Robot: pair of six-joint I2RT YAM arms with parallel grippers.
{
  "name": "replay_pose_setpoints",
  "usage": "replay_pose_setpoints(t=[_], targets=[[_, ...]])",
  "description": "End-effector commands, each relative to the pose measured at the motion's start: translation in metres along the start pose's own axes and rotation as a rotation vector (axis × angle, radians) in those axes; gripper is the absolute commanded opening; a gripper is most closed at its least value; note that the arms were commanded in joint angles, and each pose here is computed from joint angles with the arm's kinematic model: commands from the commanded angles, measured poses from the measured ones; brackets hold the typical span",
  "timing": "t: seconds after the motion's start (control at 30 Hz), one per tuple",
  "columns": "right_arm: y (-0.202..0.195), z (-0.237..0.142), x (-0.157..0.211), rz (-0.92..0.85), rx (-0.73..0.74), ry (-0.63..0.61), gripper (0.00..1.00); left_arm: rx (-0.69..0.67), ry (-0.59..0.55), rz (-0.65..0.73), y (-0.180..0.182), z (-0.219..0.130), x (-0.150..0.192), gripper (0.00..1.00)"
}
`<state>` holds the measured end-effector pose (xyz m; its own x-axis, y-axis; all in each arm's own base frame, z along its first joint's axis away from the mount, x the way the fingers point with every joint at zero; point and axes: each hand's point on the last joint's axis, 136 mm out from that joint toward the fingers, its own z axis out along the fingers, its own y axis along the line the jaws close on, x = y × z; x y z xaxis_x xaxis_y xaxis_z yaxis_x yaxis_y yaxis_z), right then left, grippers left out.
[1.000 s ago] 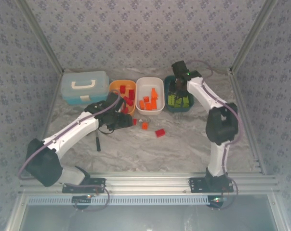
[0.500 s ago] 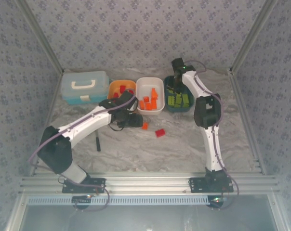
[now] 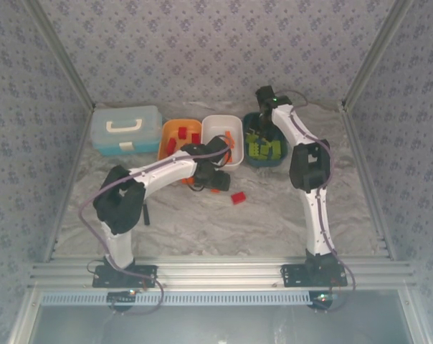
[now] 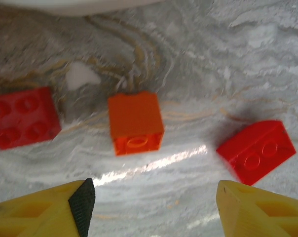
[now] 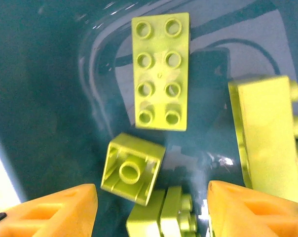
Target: Sort the legos into containers by color
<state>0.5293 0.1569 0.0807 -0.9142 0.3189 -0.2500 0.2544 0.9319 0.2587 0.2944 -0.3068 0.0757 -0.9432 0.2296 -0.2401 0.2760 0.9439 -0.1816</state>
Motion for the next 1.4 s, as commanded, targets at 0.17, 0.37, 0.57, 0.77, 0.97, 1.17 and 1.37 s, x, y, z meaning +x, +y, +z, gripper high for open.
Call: replay_pose_setpoints(t=[0.17, 0.37, 0.57, 0.77, 0.97, 1.17, 1.37], targets=[[0.019, -0.128, 0.027, -0.096, -0.078, -0.162, 0.63, -0.148, 0.004, 0.090, -0.002, 0.026, -0.004, 0.69], [0.007, -0.159, 0.074, -0.108, -0.112, -0.145, 0.64, -0.192, -0.013, 0.095, 0.004, 0.030, -0.007, 0.70], [-0.012, -0.161, 0.106, -0.105, -0.097, -0.105, 0.64, -0.171, -0.061, 0.119, -0.010, 0.014, -0.011, 0.71], [-0.018, -0.161, 0.114, -0.098, -0.097, -0.096, 0.64, -0.225, -0.060, 0.058, 0.013, 0.012, -0.014, 0.73], [-0.020, -0.164, 0.118, -0.100, -0.092, -0.092, 0.64, -0.209, -0.112, 0.087, 0.013, 0.000, -0.029, 0.74], [-0.019, -0.167, 0.124, -0.091, -0.117, -0.087, 0.64, -0.219, -0.049, 0.095, 0.023, 0.023, -0.023, 0.71], [0.016, -0.195, 0.143, -0.171, -0.411, -0.087, 0.74, -0.197, -0.012, 0.077, 0.027, 0.040, -0.024, 0.63]])
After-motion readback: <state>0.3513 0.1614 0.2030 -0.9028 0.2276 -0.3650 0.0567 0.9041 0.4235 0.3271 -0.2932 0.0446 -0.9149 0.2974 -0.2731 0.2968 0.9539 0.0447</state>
